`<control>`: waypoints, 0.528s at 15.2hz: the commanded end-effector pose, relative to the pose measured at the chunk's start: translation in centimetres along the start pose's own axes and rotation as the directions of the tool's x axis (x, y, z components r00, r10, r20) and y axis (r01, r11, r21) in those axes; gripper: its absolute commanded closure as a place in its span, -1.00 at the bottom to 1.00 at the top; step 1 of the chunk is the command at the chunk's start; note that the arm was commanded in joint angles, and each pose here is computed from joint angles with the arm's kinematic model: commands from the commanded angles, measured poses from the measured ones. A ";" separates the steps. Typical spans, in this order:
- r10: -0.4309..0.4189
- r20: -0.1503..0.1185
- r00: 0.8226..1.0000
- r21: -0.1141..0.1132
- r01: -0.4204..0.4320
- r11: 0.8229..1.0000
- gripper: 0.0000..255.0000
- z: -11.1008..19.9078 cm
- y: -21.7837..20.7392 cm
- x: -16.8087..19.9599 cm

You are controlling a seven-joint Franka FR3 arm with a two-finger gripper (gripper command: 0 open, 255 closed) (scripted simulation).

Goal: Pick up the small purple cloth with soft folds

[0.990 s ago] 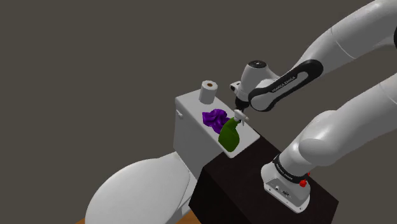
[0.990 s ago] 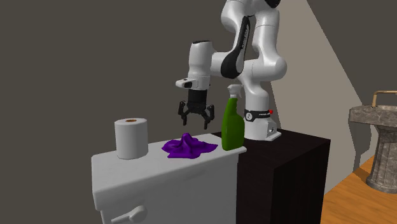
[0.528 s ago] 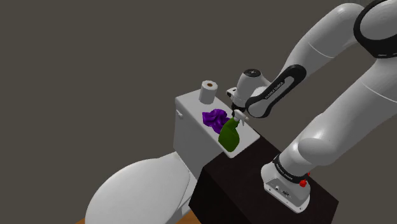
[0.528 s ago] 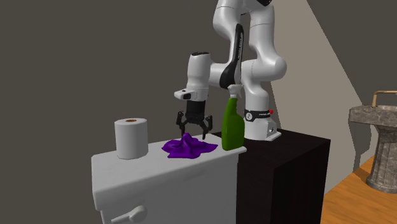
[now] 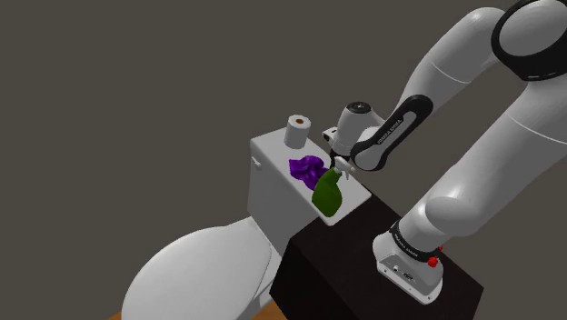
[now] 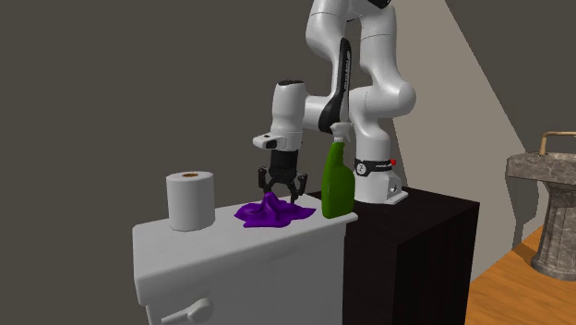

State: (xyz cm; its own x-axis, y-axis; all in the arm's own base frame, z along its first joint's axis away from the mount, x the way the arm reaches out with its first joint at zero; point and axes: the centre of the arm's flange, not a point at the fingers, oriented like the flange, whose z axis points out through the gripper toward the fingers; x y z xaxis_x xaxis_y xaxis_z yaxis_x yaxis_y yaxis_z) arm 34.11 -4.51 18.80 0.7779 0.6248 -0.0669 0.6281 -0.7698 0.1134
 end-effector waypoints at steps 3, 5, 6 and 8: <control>0.001 0.001 1.000 0.001 -0.001 1.000 1.00 0.1 0.0 0.0; 0.001 0.001 1.000 0.001 -0.001 1.000 1.00 0.1 0.0 -0.1; 0.001 0.001 1.000 0.001 -0.001 1.000 1.00 -0.4 0.0 -0.1; 0.001 0.001 1.000 0.001 -0.001 1.000 1.00 -1.5 0.2 -0.2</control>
State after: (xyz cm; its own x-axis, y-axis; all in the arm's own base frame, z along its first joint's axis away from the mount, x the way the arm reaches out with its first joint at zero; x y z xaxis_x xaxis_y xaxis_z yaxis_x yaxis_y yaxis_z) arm 34.07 -4.60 19.85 0.7783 0.6243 -0.0672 0.6276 -0.7703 0.1132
